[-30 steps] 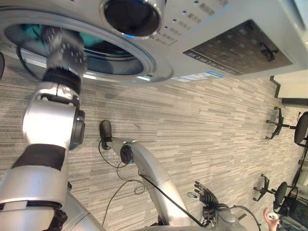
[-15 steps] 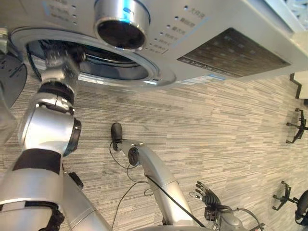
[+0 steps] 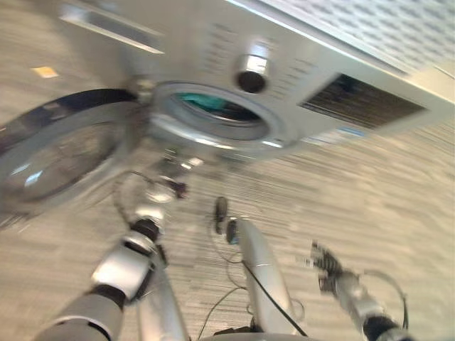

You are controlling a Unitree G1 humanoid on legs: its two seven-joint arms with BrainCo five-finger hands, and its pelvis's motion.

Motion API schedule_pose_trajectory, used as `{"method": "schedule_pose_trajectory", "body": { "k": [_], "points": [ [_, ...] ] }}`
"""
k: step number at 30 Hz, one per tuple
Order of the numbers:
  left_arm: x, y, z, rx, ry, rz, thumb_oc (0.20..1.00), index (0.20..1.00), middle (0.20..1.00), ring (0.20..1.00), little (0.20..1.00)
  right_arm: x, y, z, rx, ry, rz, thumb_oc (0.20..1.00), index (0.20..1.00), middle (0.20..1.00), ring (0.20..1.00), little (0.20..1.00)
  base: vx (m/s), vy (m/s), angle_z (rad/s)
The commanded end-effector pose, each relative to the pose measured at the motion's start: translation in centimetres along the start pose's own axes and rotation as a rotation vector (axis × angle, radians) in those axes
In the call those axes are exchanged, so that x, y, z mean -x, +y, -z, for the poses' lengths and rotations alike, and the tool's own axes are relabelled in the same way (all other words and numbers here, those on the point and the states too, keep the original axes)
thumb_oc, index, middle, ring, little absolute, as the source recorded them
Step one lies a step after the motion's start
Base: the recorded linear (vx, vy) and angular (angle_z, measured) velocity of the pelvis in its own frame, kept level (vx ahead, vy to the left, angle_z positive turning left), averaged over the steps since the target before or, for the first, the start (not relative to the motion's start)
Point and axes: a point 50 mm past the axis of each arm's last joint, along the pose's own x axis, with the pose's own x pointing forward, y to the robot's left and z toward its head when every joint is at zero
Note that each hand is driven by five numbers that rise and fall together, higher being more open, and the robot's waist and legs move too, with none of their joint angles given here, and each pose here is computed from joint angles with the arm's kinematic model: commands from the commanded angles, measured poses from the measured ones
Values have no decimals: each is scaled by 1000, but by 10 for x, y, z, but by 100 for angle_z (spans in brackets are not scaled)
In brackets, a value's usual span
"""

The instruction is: Grab the laundry basket,head to the washer,open it,put in the laundry and shut it.

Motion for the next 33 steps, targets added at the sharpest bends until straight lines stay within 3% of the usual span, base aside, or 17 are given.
{"method": "schedule_pose_trajectory", "body": {
  "k": [1,9,14,19,23,27,30,33],
  "points": [
    [-6,23,-23,-35,-93,-69,1000,1000,1000,1000,1000,24,-19,36,56,119,89,1000,1000,1000,1000,1000,-13,140,0],
    [56,45,96,-41,162,-8,1000,1000,1000,1000,1000,48,-45,79,37,316,197,1000,1000,1000,1000,1000,78,107,11],
    [87,61,128,-83,254,40,1000,1000,1000,1000,1000,69,-50,102,42,418,167,1000,1000,1000,1000,1000,126,38,3],
    [114,80,133,-120,255,97,1000,1000,1000,1000,1000,84,-63,108,18,441,184,1000,1000,1000,1000,1000,112,26,6],
    [150,103,175,-150,465,66,1000,1000,1000,1000,1000,82,-93,77,62,312,174,1000,1000,1000,1000,1000,99,55,-7],
    [175,105,213,-82,648,21,1000,1000,1000,1000,1000,92,-149,41,194,253,210,1000,1000,1000,1000,1000,30,49,-29],
    [181,103,220,-39,682,25,1000,1000,1000,1000,1000,100,-205,-7,440,246,288,1000,1000,1000,1000,1000,8,49,-22],
    [188,102,224,-27,708,49,1000,1000,1000,1000,1000,108,-239,-46,613,252,336,1000,1000,1000,1000,1000,21,49,-22]
  ]
}}
